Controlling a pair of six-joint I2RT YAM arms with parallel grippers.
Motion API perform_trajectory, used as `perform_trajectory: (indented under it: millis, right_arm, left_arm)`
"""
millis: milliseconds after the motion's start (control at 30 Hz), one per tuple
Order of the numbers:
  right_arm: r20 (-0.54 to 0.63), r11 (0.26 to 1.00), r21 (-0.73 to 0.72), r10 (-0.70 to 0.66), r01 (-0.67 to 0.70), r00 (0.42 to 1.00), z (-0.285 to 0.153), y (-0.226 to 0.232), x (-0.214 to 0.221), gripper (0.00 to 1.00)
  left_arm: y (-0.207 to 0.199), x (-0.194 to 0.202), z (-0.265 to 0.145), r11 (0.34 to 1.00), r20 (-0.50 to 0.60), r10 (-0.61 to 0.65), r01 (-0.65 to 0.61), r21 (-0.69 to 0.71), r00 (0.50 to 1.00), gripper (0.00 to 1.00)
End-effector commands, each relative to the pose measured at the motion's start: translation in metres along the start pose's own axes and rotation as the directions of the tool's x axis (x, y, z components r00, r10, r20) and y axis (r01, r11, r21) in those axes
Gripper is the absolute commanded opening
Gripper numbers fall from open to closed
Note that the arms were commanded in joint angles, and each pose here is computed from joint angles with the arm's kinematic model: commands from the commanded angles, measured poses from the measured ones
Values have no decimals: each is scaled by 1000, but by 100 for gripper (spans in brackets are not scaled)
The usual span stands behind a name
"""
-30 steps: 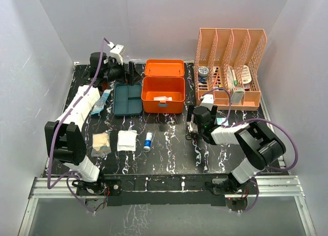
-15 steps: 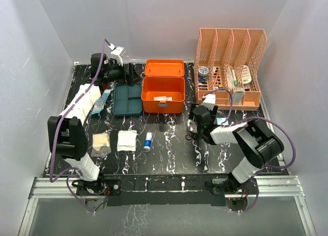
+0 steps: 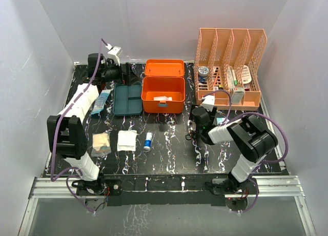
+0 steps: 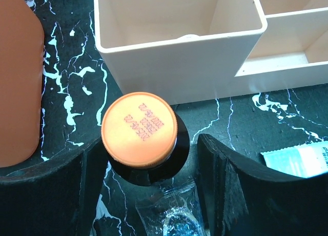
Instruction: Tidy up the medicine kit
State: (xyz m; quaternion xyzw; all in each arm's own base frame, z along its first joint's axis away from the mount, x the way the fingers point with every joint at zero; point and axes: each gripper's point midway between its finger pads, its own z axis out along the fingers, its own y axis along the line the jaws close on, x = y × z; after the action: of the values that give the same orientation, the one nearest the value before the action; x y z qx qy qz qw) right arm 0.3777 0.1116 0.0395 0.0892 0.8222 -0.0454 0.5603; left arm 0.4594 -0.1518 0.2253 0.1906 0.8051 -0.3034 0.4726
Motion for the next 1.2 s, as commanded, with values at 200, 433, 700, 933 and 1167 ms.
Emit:
perform_trajectory:
  millis: [200,433,700,933,1167]
  right_arm:
    - [110,998,5,58,-59,992,10,10,-26,63]
    - [106,999,12,48,-49,993,14,9,-20,29]
    - [110,999,14,41,-43,993,12,8,-22,0]
    - [100,998,-44,46,-42,994,0,18,-37,0]
    - [69,994,-108,37,-29,997,-22,28,-55,0]
  left_arm:
    - [3,1,0,999,9,2,-2,40,1000,99]
    - [8,3,0,999,9,-10,10,42,1000,99]
    - [10,3,-1,999,8,-19,18,44,1000,99]
    - [9,3,-9,999,3,-21,21,39,1000,99]
    - [8,2,-17,1000,2,-17,17,24,1000,99]
